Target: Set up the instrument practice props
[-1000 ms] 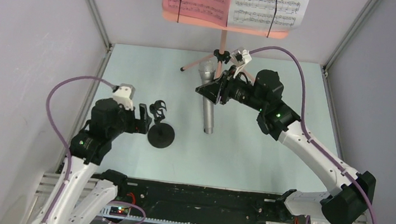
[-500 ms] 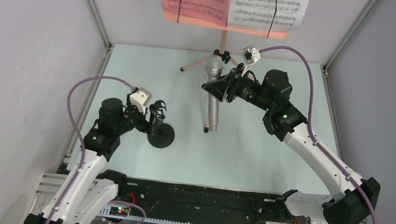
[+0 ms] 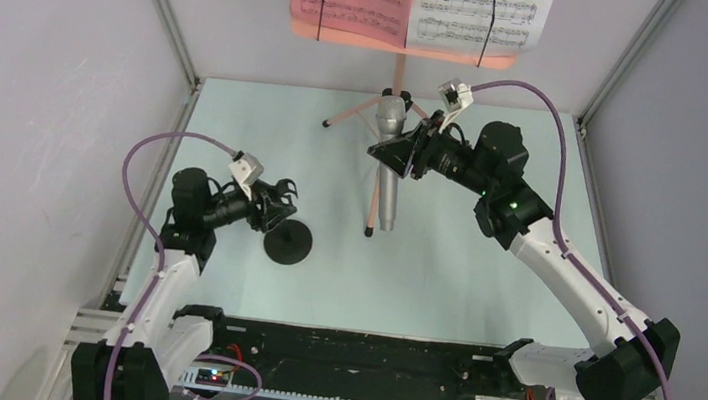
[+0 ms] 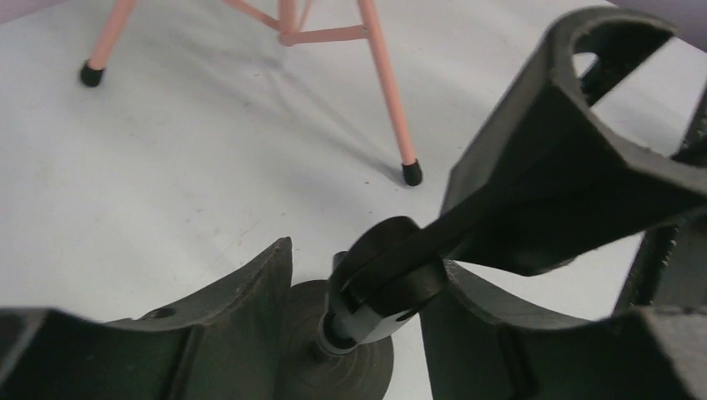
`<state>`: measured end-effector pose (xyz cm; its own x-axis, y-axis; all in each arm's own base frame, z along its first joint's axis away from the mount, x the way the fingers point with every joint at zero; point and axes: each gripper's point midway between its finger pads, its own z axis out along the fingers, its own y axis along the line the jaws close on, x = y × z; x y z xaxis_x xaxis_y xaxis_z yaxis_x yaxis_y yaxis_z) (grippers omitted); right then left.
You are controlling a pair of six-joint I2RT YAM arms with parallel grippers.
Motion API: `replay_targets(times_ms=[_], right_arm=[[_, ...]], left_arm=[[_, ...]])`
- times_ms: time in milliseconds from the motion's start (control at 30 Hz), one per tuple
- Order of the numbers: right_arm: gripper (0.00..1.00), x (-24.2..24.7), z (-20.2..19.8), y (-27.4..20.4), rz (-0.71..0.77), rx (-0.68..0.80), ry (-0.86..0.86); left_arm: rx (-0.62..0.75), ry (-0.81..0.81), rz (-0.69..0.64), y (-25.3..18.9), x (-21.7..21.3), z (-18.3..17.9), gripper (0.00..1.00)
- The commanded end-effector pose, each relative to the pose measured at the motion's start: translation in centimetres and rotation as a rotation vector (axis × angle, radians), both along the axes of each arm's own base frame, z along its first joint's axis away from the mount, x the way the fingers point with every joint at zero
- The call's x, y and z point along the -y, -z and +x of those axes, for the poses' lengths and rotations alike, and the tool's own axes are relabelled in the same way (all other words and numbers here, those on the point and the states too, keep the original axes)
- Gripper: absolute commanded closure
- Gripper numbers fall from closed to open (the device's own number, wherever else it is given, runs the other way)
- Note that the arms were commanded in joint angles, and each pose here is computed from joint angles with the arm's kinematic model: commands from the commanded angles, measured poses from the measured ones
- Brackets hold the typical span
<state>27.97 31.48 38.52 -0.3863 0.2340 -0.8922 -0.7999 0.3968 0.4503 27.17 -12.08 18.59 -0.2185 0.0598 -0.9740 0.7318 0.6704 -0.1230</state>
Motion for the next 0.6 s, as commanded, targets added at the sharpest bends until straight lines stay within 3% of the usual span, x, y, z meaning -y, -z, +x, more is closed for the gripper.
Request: replay_targets(times_ms=[0, 400, 567], right_arm=[[1.00, 0.5, -0.6, -2.3, 0.051, 0.055, -0.011], [1.00, 0.3, -0.1, -2.5, 0.073, 0.056, -0.019], [1.00, 0.4, -0.3, -3.3, 0.097, 0.065, -0.023]], left_arm=[[0.059, 0.172, -0.040, -1.7, 1.7, -1.2, 0.45], [0.088, 0.141, -0.018, -2.0, 1.3, -0.7, 0.97], [0.142, 0.083, -0.001, -4.1, 1.6, -0.1, 1.00]])
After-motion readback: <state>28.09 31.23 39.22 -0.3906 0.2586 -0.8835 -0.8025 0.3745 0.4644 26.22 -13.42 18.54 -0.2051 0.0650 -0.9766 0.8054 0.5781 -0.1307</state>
